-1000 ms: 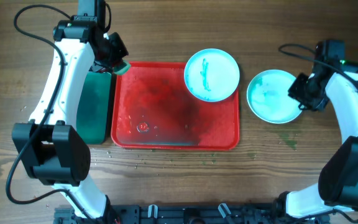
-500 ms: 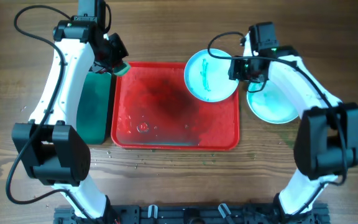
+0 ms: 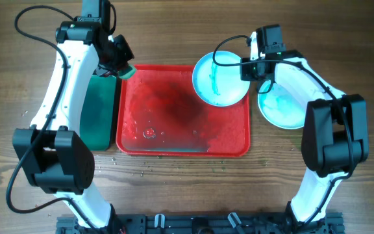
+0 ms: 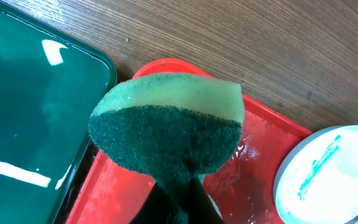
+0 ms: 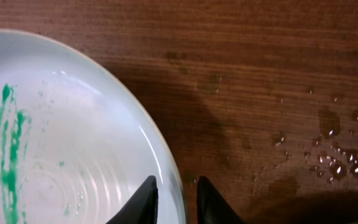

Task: Clean dirty plates on tray and stack at the side
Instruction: 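Grasp the last plate rim with right gripper and drag it onto the tray center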

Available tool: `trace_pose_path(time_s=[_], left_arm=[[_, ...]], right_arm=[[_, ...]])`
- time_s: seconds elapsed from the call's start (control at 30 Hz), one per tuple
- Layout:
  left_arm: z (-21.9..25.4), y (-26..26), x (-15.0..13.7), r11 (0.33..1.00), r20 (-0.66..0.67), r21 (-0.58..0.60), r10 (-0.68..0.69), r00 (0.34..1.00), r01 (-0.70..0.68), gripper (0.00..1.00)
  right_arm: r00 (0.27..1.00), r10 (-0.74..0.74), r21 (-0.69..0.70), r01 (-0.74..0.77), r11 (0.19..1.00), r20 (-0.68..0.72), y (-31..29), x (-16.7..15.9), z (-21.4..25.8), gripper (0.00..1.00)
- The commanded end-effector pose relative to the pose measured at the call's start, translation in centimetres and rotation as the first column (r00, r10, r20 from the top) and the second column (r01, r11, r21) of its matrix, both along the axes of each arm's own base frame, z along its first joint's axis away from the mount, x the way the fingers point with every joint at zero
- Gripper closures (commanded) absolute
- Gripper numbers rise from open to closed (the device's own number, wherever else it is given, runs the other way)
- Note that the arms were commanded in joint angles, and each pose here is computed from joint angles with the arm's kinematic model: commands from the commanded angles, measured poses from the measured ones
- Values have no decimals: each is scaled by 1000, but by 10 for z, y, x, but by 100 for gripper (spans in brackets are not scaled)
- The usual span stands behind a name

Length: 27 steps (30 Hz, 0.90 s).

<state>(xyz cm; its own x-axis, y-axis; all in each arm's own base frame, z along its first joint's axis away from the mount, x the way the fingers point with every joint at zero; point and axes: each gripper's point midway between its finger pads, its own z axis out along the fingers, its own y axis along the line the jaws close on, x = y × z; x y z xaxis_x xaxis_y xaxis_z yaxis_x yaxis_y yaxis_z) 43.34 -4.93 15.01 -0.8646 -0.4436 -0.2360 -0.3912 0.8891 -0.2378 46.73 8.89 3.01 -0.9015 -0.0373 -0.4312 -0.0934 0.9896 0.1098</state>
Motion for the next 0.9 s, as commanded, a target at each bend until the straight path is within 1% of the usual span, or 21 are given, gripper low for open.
trace_pose_path(time_s=[0.0,0.03,0.07,0.13,0.23,0.3,0.37,0.4,0.47,0.5,0.53,0.6,0.7,0.77,0.8,0.87], left_arm=[[0,-3,-2,1000,-4,-7,3,1000,-3,96],[0,-3,-2,1000,-4,-7,3,1000,-3,96],[0,-3,-2,1000,-3,-7,3,1000,-3,96],[0,-3,-2,1000,-4,-7,3,1000,-3,96],[0,-3,-2,1000,-4,-7,3,1000,-3,96],[0,-3,-2,1000,-4,-7,3,1000,-3,96],[0,-3,-2,1000,-4,-7,3,1000,-3,96],[0,-3,-2,1000,-4,-7,3,1000,-3,96],[0,-3,-2,1000,-4,-7,3,1000,-3,96],[0,-3,-2,1000,-4,-7,3,1000,-3,96],[0,-3,-2,1000,-4,-7,3,1000,-3,96],[0,-3,-2,1000,-4,-7,3,1000,-3,96],[-1,-3,-2,1000,-6,-7,3,1000,-3,96],[-1,-3,-3,1000,-8,-7,3,1000,-3,96],[-1,-3,-3,1000,-8,-7,3,1000,-3,96],[-1,-3,-3,1000,-8,-7,3,1000,-3,96]], right_arm=[[1000,1,-23,-2,1000,-26,-3,-7,-16,82],[1000,2,-23,-2,1000,-25,-3,-7,-15,87],[1000,2,-22,-2,1000,-22,-3,-7,-15,95],[1000,1,-23,-2,1000,-24,-3,-7,-15,96],[999,18,10,-18,1000,-46,4,-13,-14,96],[996,35,56,-31,998,-80,15,-23,-1,96],[995,39,64,-33,997,-95,25,-33,15,96],[994,51,75,-44,996,-98,39,-46,33,96],[991,32,102,-19,995,-129,60,-66,49,96],[986,25,127,-3,992,-166,77,-79,50,96],[980,49,144,-21,989,-192,95,-89,47,96],[975,48,139,-17,990,-219,118,-103,40,96],[971,-19,139,53,989,-237,138,-112,37,96],[971,-31,134,64,989,-237,147,-118,36,96],[972,-29,128,60,990,-235,151,-120,35,93],[973,-17,125,48,991,-232,151,-119,33,83]])
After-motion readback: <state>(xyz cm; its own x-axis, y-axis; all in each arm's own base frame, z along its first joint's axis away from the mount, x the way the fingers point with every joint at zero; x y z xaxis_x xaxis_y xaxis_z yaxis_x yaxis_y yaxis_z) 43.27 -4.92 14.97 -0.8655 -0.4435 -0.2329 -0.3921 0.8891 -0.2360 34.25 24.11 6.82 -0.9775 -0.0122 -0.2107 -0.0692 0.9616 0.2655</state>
